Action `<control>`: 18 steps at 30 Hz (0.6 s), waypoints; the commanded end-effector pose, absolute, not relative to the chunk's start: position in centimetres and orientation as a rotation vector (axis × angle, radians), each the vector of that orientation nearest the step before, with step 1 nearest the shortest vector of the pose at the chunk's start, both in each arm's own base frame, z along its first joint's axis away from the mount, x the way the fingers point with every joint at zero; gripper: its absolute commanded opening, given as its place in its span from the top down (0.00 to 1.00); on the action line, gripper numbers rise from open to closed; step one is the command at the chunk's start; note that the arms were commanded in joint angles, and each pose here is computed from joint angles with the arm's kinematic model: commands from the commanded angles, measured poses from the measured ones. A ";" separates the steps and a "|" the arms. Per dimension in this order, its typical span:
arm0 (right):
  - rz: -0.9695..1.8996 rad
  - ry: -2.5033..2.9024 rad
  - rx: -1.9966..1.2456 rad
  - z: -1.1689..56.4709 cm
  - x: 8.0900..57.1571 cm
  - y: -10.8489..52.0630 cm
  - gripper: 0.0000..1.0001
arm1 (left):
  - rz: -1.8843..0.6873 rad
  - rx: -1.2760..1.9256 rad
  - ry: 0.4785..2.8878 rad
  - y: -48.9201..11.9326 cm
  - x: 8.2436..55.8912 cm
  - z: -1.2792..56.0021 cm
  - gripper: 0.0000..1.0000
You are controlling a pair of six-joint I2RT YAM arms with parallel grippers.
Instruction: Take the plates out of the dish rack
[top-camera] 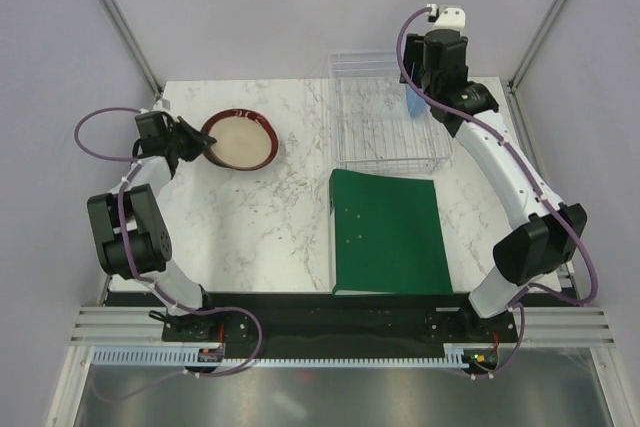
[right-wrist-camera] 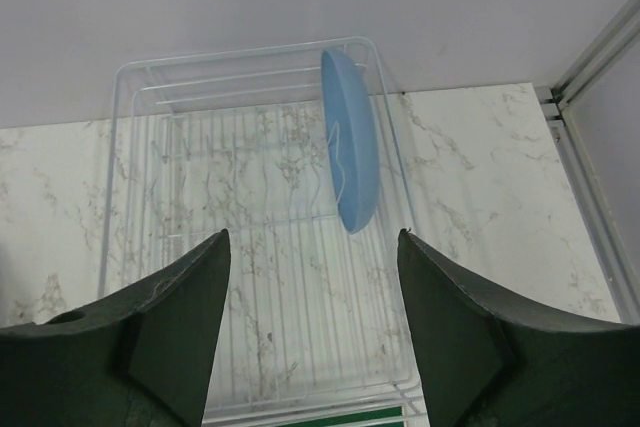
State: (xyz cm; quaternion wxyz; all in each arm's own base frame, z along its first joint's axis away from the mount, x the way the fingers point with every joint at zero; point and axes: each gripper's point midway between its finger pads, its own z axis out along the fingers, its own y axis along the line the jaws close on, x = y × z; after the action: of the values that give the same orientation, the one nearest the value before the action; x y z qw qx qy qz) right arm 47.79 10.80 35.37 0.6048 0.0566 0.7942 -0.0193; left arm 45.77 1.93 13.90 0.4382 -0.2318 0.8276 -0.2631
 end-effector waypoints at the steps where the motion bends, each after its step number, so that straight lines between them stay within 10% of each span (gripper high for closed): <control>1: -0.169 1.842 0.099 35.4 49.9 8.3 0.26 | -0.575 -0.517 1.909 3.7 48.4 17.9 0.98; 18: -0.286 1.934 0.094 29.9 53.8 6.9 0.27 | -0.557 -0.611 1.936 7.0 52.3 13.7 0.98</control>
State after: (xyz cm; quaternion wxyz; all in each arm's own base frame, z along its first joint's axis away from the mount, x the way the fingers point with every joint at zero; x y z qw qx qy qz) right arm 52.87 7.85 27.82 0.5371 0.0304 0.8368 -0.1021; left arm 49.94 5.71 10.85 0.4438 -0.2648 0.8247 -0.2299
